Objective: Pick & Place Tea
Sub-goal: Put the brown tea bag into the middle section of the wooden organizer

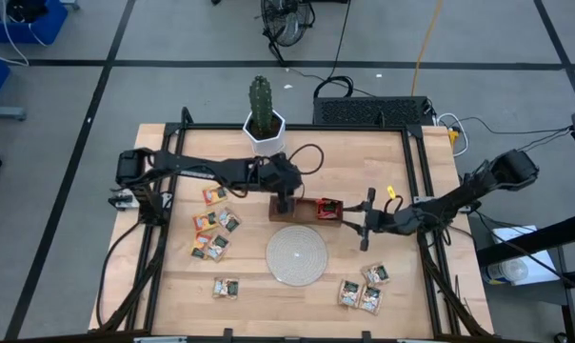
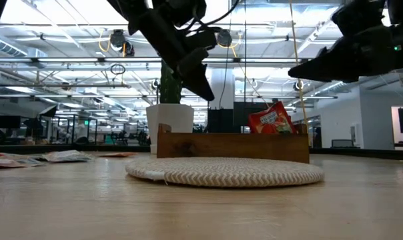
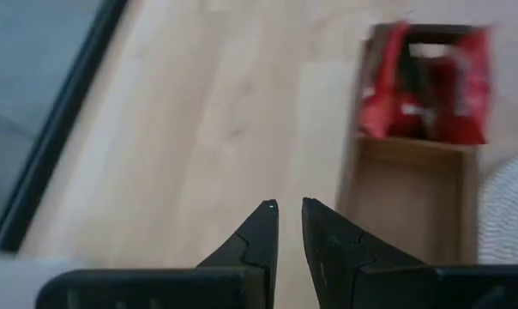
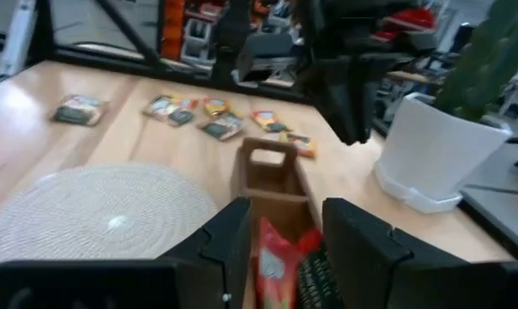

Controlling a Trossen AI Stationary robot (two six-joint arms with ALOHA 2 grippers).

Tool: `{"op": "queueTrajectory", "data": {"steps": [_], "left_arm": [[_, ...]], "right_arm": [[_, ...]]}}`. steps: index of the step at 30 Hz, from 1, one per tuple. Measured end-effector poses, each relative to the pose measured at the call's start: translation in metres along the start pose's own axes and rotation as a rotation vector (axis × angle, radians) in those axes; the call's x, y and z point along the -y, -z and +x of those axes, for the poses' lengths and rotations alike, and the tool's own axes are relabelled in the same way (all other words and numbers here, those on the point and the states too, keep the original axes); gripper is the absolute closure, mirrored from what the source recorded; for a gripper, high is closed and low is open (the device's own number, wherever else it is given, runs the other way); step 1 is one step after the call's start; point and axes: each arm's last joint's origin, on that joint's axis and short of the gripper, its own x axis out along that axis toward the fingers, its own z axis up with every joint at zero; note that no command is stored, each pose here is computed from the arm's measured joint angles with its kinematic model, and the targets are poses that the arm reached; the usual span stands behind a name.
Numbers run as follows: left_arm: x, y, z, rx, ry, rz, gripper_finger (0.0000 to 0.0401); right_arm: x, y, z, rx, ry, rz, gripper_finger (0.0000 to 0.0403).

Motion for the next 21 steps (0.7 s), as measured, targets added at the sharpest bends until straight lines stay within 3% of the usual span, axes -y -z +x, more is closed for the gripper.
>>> {"op": "queueTrajectory", "data": {"steps": [5, 11, 16, 21], "left_arm": [[0.003, -0.002, -0.001, 0.022, 0.028, 0.064, 0.0339], [0.006, -0.004, -0.001, 0.035, 0.033, 0.051, 0.0339], [0.009, -0.004, -0.002, 0.035, 0.038, 0.055, 0.0339], [0.009, -0.004, -0.002, 0.040, 0.038, 0.054, 0.0339]], "right_arm": [[-0.004, -0.001, -0.002, 0.007, -0.037, -0.003, 0.0273], [-0.021, -0.004, -0.010, -0.055, -0.143, -0.140, 0.0254], [-0.037, -0.044, -0.009, -0.457, -0.189, -0.095, 0.0195], [-0.044, -0.076, -0.016, -0.898, -0.206, 0.178, 0.0156]]}}
